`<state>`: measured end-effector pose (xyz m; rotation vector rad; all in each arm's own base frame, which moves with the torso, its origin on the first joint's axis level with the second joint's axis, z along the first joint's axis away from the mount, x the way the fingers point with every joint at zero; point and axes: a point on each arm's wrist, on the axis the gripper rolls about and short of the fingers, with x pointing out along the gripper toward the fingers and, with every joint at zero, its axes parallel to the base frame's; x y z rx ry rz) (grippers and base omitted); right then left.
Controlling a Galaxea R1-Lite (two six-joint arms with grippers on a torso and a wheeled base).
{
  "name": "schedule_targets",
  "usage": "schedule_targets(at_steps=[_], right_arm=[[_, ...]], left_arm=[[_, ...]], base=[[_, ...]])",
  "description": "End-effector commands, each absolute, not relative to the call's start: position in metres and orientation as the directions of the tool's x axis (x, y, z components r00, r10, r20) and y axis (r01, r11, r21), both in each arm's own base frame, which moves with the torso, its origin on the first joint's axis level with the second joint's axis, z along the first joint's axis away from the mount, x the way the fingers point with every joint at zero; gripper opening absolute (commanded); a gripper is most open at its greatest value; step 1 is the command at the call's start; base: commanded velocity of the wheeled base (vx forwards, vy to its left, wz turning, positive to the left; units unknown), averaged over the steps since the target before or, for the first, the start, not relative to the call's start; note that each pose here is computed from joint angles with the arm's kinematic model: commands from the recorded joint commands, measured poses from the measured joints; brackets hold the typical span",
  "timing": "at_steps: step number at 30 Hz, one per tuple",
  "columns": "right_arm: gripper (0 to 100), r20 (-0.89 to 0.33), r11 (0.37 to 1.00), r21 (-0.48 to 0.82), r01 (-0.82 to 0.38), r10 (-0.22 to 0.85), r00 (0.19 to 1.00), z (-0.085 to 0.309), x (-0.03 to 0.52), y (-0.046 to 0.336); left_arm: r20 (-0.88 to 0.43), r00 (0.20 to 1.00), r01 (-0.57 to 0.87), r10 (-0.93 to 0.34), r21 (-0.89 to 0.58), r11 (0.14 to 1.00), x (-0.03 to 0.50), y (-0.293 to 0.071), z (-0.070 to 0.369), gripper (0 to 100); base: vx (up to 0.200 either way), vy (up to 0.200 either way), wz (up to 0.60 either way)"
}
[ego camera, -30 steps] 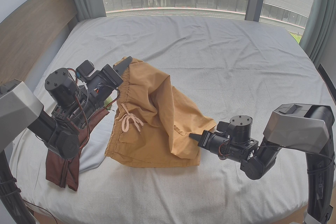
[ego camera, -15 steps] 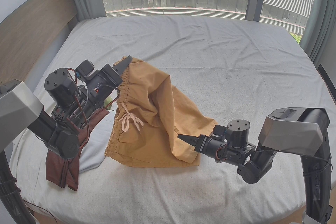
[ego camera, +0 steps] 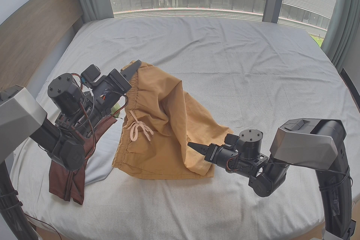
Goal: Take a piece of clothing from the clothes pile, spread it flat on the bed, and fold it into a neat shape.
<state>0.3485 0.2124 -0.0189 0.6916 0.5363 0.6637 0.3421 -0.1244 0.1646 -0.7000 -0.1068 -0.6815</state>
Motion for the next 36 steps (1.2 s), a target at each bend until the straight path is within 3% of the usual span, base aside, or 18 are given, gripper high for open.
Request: schedule_targets(at_steps=[1, 15, 28, 36], right_arm=[[0, -0.213, 0.581, 0.721, -0.378, 0.705, 0.677, -0.019, 0.349, 0.212], [0, -0.171, 0.571, 0.72, -0.394, 0.696, 0.697, -0.008, 0.344, 0.2], [0, 0.016, 0.529, 0.686, -0.499, 0.675, 0.738, 0.086, 0.328, 0.167], [0, -0.001, 0.543, 0.69, -0.479, 0.662, 0.749, 0.085, 0.326, 0.159]], left_arm=[[0.31, 0.781, 0.61, -0.541, -0.559, 0.561, 0.343, -0.124, 0.164, 0], [0.317, 0.779, 0.615, -0.541, -0.556, 0.559, 0.342, -0.124, 0.166, 0], [0.314, 0.787, 0.606, -0.531, -0.556, 0.569, 0.343, -0.119, 0.165, 0], [0.302, 0.791, 0.598, -0.532, -0.56, 0.573, 0.341, -0.118, 0.162, 0]], base=[[0.0, 0.0, 0.0], [0.0, 0.0, 0.0], [0.0, 0.0, 0.0], [0.0, 0.0, 0.0]])
